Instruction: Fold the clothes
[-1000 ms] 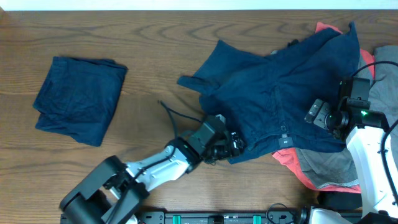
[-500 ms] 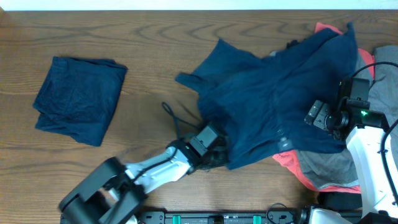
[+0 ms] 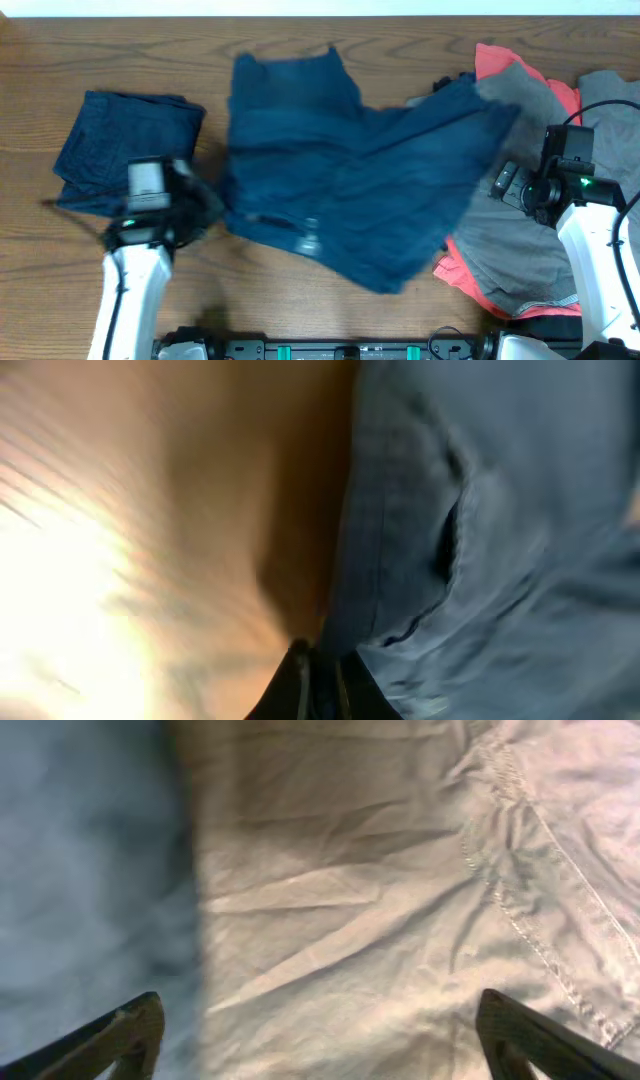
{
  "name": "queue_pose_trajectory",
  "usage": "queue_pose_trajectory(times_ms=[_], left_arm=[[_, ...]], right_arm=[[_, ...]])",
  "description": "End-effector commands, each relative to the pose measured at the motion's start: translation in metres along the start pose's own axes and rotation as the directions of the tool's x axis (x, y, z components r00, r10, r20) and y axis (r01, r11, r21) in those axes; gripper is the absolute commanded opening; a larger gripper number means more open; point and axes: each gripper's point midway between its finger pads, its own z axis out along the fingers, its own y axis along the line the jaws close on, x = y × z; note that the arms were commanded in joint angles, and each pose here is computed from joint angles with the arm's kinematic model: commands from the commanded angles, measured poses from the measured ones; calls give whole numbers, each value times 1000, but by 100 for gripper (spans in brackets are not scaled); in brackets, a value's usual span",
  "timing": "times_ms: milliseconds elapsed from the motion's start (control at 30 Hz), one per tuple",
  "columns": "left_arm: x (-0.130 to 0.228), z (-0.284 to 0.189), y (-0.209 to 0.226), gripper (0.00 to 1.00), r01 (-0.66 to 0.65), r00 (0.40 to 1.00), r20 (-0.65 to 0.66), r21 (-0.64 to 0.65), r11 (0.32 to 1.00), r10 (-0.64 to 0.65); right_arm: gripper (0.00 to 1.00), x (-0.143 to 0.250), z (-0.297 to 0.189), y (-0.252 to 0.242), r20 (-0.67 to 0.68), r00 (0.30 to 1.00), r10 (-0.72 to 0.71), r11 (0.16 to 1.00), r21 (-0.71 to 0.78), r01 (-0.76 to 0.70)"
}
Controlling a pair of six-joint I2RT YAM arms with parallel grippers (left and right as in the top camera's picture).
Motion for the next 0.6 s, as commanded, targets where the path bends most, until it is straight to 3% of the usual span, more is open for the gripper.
queue_pose_trajectory(times_ms=[0, 67, 133, 233, 267, 367, 567], left_arm=[[-15, -13, 7, 6, 36, 999, 27, 28, 999, -37], [-10, -14, 19, 9, 77, 997, 3, -7, 997, -77], [0, -13, 27, 24, 102, 994, -39, -42, 994, -104], [20, -14, 33, 35, 121, 985, -114, -82, 989, -130], [28, -15, 35, 45, 121, 981, -141, -100, 988, -135], [46, -16, 39, 68, 110, 970, -203, -137, 984, -137], [68, -14, 16, 70, 42, 955, -290, -61, 997, -58]], right_arm=[[86, 5, 3, 14, -39, 997, -67, 994, -88, 64], [79, 12, 6, 19, -73, 993, -88, 991, -112, 79], [49, 17, 11, 18, -107, 990, -91, 991, -107, 79], [7, 27, 20, 20, -166, 981, -95, 990, -116, 76], [1, 31, 23, 23, -188, 977, -98, 988, -133, 74], [1, 45, 31, 43, -252, 951, -178, 961, -253, 113], [1, 74, 51, 56, -381, 891, -247, 942, -312, 128]])
